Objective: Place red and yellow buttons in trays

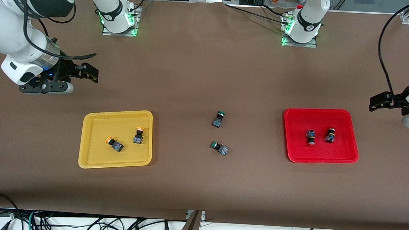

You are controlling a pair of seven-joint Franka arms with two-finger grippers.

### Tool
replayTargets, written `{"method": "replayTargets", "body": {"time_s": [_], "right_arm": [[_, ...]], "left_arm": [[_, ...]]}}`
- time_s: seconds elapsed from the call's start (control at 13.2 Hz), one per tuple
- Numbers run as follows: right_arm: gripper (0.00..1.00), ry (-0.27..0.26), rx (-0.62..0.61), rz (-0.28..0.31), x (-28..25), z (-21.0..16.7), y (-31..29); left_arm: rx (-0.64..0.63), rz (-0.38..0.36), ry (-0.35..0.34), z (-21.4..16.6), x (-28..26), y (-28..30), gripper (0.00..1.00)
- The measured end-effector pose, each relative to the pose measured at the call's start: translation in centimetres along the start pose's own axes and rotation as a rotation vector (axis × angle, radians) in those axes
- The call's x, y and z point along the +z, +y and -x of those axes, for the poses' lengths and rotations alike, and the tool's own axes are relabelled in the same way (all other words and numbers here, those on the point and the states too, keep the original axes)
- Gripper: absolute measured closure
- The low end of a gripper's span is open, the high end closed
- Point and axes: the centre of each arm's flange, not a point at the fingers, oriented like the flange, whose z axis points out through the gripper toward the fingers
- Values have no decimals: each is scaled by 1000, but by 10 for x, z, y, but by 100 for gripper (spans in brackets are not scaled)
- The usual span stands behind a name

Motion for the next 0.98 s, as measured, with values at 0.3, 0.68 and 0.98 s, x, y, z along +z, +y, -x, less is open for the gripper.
{"method": "replayTargets", "body": {"time_s": [0.3,0.68,0.98], "right_arm": [[0,13,-1,-2,-6,2,1],[0,44,-11,56,-14,0,3],[0,64,-14,67,-26,0,3]], "left_arm": [[0,5,33,48,-19,30,0],[9,22,35,56,-18,37,0],[4,22,25,57,-14,34,0]]}}
